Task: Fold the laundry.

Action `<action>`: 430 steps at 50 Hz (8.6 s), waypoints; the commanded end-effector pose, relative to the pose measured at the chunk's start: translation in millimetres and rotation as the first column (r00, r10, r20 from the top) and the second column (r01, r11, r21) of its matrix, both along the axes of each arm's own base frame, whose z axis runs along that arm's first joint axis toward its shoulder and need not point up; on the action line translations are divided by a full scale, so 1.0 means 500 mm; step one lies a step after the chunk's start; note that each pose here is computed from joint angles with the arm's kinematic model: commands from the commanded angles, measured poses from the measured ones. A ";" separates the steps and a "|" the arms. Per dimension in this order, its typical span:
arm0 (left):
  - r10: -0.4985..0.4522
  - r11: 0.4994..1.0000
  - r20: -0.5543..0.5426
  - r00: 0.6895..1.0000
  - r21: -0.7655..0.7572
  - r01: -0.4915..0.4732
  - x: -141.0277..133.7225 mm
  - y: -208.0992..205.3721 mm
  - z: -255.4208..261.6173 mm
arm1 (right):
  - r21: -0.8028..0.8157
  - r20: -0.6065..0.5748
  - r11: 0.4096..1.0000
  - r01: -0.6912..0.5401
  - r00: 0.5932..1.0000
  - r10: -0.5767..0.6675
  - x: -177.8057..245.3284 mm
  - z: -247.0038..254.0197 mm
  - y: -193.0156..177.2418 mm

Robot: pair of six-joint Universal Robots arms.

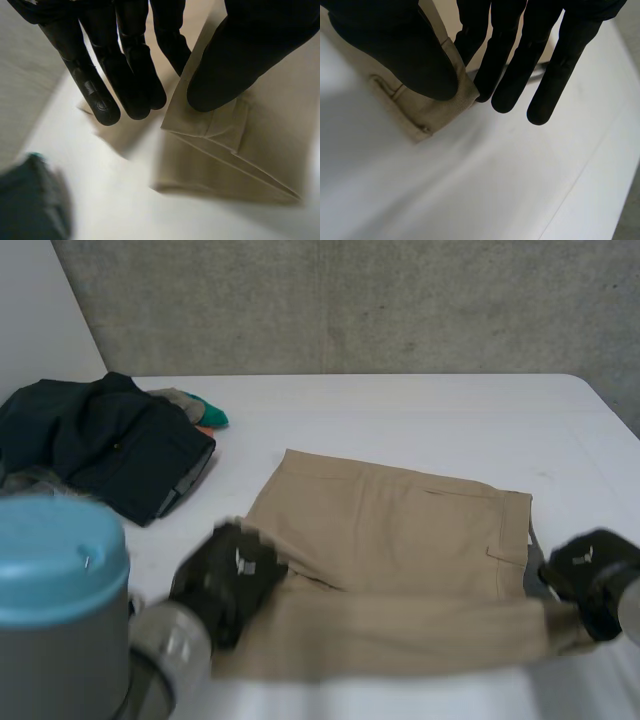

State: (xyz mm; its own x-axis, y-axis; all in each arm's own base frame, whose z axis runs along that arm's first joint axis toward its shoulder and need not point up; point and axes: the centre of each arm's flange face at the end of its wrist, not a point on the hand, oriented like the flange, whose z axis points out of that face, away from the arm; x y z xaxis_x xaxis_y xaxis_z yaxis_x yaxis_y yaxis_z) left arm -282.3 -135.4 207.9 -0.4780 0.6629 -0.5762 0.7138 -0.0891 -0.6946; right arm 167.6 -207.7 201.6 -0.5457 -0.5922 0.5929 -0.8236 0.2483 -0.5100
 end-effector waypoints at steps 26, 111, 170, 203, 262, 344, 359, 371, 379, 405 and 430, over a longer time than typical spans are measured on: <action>-0.051 0.791 -0.180 0.982 -0.607 -0.071 -0.243 -0.376 -0.108 | -0.563 0.173 0.823 0.074 0.984 0.030 0.135 -0.098 -0.314; -0.121 0.984 -0.529 0.840 -0.175 0.031 -0.225 -0.198 0.023 | -0.122 0.731 0.992 0.014 0.678 0.080 0.160 0.059 -0.119; -0.301 0.897 -0.616 0.728 0.077 0.436 -0.163 -0.127 0.133 | 0.294 0.758 0.944 0.151 0.565 -0.326 0.088 -0.135 -0.113; -0.308 0.901 -0.622 0.720 0.054 0.432 -0.163 -0.137 0.145 | 0.141 0.885 0.977 0.162 0.421 -0.198 0.145 -0.116 -0.322; -0.269 0.932 -0.694 0.668 -0.010 0.364 -0.169 -0.112 0.223 | -0.456 0.698 0.378 0.806 0.587 -0.410 -0.400 0.103 -0.561; -0.107 0.994 -0.570 0.814 -0.041 0.102 -0.191 -0.120 0.063 | -0.146 0.684 0.965 0.218 0.727 -0.061 0.009 0.040 -0.158; 0.100 0.985 -0.439 0.893 -0.086 -0.152 -0.043 -0.224 0.048 | 0.308 0.779 0.938 0.155 0.525 -0.343 0.091 -0.035 -0.064; 0.100 0.995 -0.401 0.910 0.020 -0.100 -0.028 -0.298 -0.045 | 0.237 0.752 0.958 0.162 0.594 -0.287 0.166 -0.130 -0.069; 0.096 0.995 -0.387 0.917 0.053 -0.081 -0.041 -0.303 -0.083 | 0.080 0.712 0.977 0.198 0.674 -0.195 0.174 -0.124 -0.090; -0.102 0.889 -0.616 0.781 -0.409 -0.207 0.034 -0.150 0.358 | -0.589 0.366 0.808 -0.020 0.885 0.288 0.152 0.319 -0.037; -0.130 0.793 -0.471 0.873 -0.577 -0.194 -0.105 -0.385 0.245 | -0.710 0.234 0.704 -0.004 0.942 0.242 0.235 0.267 -0.256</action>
